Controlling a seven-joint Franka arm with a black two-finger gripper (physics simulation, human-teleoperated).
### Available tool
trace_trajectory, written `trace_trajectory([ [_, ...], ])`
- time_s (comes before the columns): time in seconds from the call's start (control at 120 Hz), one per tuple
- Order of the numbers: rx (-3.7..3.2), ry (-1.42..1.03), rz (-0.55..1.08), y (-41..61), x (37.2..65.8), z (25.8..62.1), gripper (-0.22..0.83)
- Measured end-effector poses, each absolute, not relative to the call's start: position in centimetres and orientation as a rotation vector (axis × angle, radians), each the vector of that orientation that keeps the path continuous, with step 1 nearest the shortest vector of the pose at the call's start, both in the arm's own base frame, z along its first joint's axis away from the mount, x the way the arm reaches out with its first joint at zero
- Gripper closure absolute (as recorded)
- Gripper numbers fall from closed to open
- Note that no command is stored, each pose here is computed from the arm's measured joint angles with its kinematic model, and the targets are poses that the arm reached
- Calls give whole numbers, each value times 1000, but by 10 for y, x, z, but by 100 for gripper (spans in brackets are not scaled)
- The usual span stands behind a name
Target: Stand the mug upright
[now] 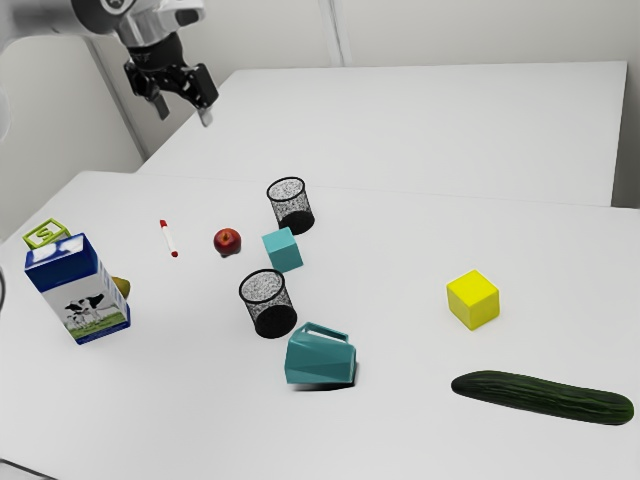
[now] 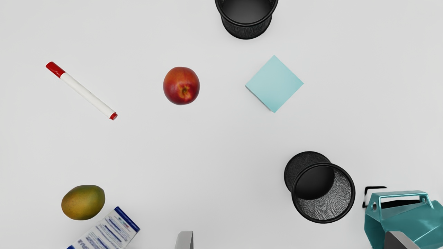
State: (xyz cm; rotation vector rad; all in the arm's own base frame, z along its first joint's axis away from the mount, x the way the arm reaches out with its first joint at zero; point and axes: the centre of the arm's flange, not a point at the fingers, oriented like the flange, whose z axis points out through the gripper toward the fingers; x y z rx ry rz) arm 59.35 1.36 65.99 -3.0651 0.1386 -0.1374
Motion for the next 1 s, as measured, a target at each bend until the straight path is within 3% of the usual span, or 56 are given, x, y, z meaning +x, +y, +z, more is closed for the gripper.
trace_trajectory([
  [0.1,-3101,140,-76,12,588,654,0],
  [0.167,-3177,121,15,15,585,629,0],
  [0.217,-3259,85,86,23,567,605,0],
  [0.317,-3437,-48,195,36,522,533,0],
  [0.517,-3779,-416,261,-12,486,403,0],
  [0.742,-3874,-762,144,-12,444,334,0],
  [1.0,-3927,-1017,-202,-11,440,300,0],
])
